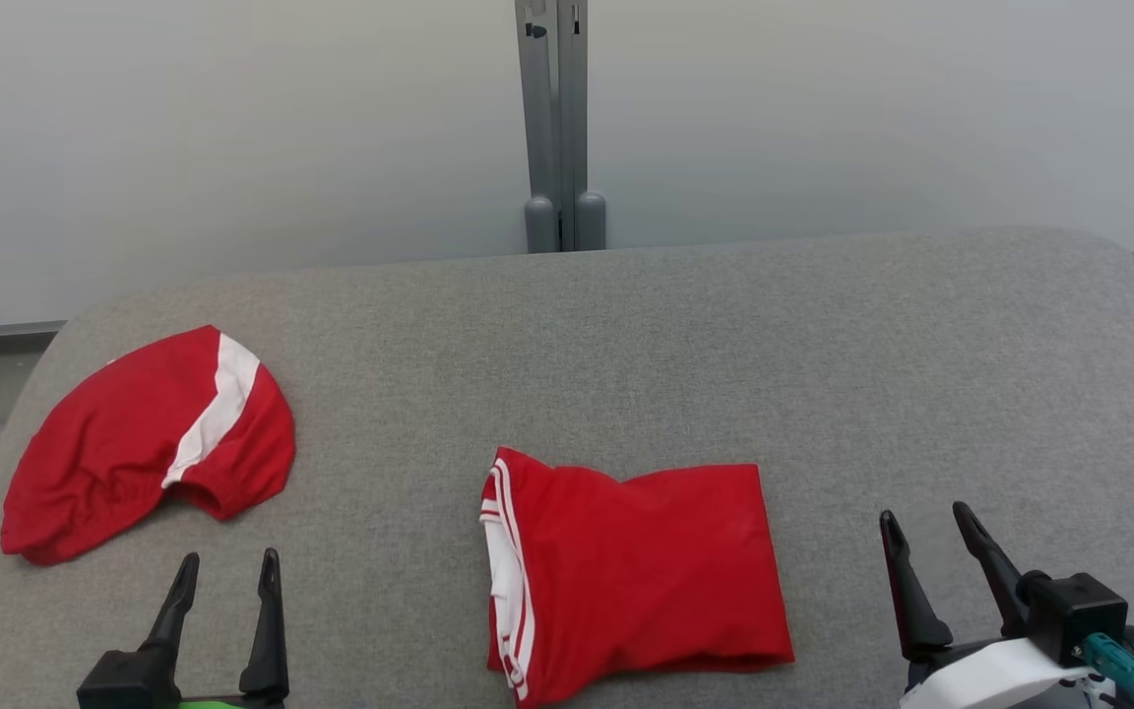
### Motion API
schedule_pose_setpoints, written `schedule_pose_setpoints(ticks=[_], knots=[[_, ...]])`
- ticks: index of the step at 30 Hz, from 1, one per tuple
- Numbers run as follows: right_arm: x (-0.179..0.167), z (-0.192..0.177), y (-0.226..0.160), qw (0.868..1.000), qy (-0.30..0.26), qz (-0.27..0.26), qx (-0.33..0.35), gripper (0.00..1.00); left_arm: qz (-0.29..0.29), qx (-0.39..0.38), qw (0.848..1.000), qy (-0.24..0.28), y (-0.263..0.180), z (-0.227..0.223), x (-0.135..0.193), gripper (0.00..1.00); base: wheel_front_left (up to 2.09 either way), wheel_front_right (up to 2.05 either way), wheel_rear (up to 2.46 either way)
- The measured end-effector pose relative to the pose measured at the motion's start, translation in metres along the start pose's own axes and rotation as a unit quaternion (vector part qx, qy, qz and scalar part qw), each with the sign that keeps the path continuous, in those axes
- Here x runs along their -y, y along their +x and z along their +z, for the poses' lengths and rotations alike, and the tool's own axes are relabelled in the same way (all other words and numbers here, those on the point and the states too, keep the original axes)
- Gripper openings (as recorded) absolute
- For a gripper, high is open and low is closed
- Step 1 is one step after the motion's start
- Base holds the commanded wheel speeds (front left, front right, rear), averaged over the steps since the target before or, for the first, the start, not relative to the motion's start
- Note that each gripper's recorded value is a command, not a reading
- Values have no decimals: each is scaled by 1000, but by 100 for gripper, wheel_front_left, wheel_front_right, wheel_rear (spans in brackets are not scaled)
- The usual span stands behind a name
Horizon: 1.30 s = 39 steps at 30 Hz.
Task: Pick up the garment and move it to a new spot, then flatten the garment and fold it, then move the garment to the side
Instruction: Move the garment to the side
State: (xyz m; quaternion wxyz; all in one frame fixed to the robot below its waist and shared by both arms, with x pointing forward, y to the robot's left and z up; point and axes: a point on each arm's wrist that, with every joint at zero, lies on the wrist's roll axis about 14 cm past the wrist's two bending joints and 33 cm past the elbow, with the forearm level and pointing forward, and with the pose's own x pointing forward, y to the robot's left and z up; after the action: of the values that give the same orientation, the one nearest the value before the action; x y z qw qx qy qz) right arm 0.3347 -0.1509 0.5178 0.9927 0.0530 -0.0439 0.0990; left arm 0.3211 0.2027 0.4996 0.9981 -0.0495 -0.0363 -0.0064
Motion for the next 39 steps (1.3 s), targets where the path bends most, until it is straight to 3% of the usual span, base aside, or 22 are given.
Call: schedule_pose_setpoints(ticks=[16, 28, 36, 37, 39], knots=[[-51, -20, 52, 995, -14, 81, -52, 100, 9, -17, 1000, -1, -3, -10, -4, 100, 0, 0, 0], [-46, -108, 53, 978, -11, 69, -197, 100, 29, -36, 999, -2, -8, -21, -16, 100, 0, 0, 0], [-46, -144, 47, 964, 11, 59, -257, 100, 36, -47, 998, -1, -6, -27, -20, 100, 0, 0, 0], [-47, -148, 46, 962, 13, 59, -265, 90, 36, -48, 998, -1, -5, -27, -20, 100, 0, 0, 0], [-54, -151, 48, 960, 31, 65, -269, 5, 36, -47, 998, -1, -2, -27, -20, 100, 0, 0, 0]])
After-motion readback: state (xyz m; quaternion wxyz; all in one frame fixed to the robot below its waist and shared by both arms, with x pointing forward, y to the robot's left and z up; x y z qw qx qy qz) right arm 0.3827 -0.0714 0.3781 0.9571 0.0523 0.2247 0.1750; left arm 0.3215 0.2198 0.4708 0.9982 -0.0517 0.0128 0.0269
